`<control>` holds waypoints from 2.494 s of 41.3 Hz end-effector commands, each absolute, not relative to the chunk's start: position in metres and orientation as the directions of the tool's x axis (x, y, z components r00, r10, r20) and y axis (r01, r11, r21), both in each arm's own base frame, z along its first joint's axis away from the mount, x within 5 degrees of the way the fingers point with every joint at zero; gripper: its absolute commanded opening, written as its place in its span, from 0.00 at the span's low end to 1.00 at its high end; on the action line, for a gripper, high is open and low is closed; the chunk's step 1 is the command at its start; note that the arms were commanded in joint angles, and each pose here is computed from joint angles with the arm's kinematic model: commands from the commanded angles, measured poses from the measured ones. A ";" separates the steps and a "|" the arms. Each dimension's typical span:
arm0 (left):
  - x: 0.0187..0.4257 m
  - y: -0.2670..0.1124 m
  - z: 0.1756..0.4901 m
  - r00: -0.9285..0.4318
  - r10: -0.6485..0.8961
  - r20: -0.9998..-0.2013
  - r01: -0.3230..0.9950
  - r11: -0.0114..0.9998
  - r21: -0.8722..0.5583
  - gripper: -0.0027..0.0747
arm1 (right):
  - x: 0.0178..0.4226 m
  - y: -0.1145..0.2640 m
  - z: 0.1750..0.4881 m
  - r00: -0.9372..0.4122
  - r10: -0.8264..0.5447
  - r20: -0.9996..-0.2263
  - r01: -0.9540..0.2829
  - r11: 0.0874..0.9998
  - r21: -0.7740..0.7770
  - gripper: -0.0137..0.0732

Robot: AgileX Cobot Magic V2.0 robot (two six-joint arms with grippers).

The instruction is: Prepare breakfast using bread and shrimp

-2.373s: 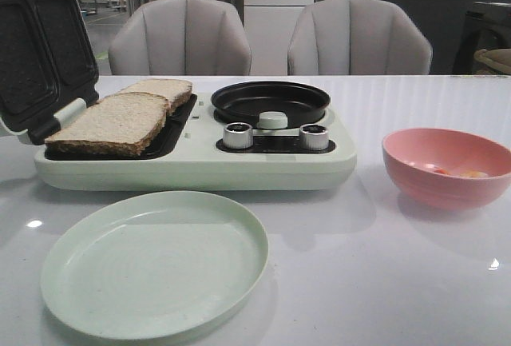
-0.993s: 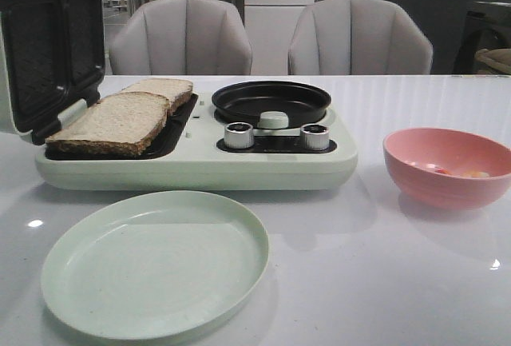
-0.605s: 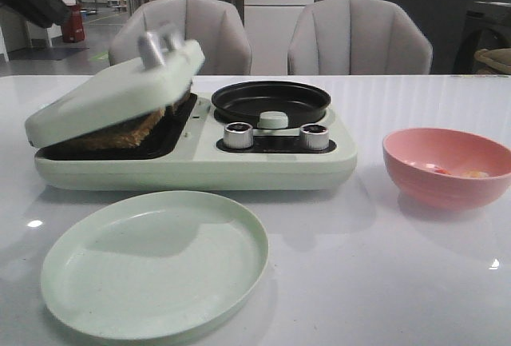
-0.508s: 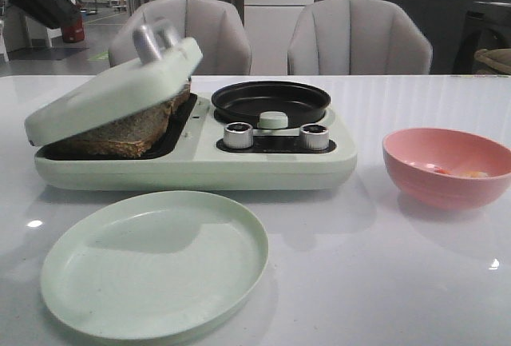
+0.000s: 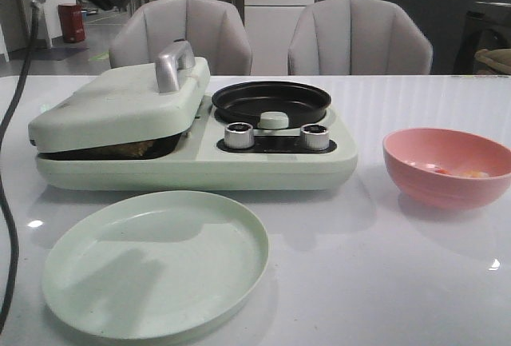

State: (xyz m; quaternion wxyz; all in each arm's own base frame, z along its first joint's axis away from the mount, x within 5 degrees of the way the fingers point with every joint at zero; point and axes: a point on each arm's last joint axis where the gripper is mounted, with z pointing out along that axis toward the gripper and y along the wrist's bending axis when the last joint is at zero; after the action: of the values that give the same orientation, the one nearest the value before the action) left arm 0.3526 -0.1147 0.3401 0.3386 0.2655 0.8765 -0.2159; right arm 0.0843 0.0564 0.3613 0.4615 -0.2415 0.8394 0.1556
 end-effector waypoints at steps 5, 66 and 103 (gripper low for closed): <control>0.303 -0.134 0.374 -0.509 0.321 -0.798 0.688 0.710 -0.153 0.25 | 0.087 0.057 0.376 -0.373 -0.218 -0.902 -0.548 0.836 0.025 0.70; 0.146 -0.100 0.357 -0.423 0.360 -0.832 0.612 0.791 0.031 0.25 | 0.141 0.048 0.357 -0.546 -0.131 -0.827 -0.271 0.962 0.027 0.70; 0.146 -0.100 0.356 -0.428 0.364 -0.827 0.612 0.790 0.032 0.25 | 0.331 -0.016 0.292 -0.840 0.013 -0.542 -0.105 0.977 0.185 0.70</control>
State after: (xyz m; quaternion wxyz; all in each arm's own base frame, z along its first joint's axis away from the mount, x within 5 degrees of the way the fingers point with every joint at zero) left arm 0.1436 -0.0985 0.3418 0.4047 0.3073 0.8522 -0.1245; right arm 0.3185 -0.0125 0.2770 0.2336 -0.0194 0.9653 0.1148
